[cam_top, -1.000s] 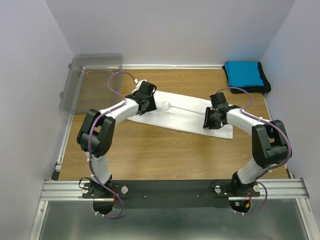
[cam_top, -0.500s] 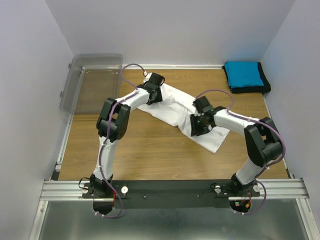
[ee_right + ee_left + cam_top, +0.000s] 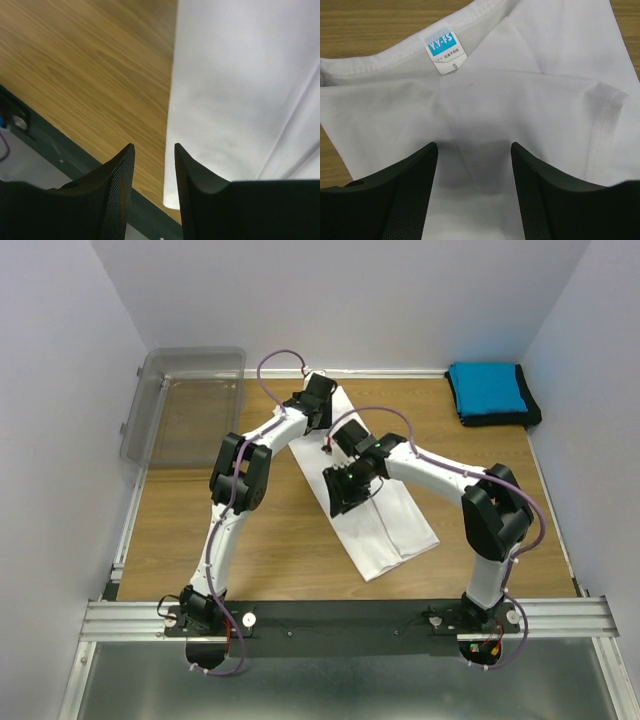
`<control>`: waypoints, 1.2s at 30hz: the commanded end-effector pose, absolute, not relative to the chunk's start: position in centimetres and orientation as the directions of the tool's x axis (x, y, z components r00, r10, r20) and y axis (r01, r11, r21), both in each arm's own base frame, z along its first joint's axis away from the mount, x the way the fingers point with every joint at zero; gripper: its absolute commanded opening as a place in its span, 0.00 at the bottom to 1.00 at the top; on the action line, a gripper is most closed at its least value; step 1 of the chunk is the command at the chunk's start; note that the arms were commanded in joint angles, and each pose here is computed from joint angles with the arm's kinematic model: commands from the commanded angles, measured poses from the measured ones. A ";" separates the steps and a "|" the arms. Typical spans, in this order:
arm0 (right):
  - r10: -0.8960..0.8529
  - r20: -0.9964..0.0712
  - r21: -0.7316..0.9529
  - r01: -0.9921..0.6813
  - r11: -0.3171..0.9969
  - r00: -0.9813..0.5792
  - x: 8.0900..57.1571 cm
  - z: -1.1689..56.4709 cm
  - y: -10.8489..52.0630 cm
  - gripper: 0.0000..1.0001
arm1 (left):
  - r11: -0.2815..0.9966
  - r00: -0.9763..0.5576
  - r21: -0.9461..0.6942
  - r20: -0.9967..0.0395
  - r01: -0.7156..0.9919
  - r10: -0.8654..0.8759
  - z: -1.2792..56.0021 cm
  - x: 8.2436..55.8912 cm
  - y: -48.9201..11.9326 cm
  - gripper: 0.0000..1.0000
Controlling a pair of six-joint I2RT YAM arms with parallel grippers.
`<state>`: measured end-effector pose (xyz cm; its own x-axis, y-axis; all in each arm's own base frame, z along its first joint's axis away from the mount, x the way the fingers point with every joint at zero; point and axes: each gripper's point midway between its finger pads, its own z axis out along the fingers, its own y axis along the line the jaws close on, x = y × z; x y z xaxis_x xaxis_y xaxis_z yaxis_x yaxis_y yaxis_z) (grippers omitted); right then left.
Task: Fold and stack the t-shirts
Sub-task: Fold the tshirt
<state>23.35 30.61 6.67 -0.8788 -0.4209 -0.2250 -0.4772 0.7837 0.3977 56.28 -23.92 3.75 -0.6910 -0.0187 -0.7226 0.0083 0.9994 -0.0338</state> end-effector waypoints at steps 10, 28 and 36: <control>-0.133 -0.439 0.656 -0.419 0.628 -0.888 39.0 15.2 29.6 0.43 | 0.970 -0.410 -0.227 -0.879 -0.088 -0.242 21.9 54.5 -17.5 0.70; -0.032 -0.306 0.792 -0.273 0.546 -0.952 46.9 5.5 34.4 0.40 | 0.972 -0.639 -0.233 -0.742 -0.039 -0.203 14.4 39.8 -18.4 0.70; 0.005 -0.217 0.795 -0.174 0.582 -0.976 44.4 0.0 30.3 0.40 | 0.972 -0.697 -0.229 -0.690 -0.048 -0.197 11.4 37.6 -18.5 0.70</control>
<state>44.81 32.55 2.87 -0.9697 -0.0251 -0.2431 -0.2171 0.5455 0.8095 37.95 -18.07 10.41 -0.7073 -0.1606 -0.6884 -0.0433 0.9819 -0.1846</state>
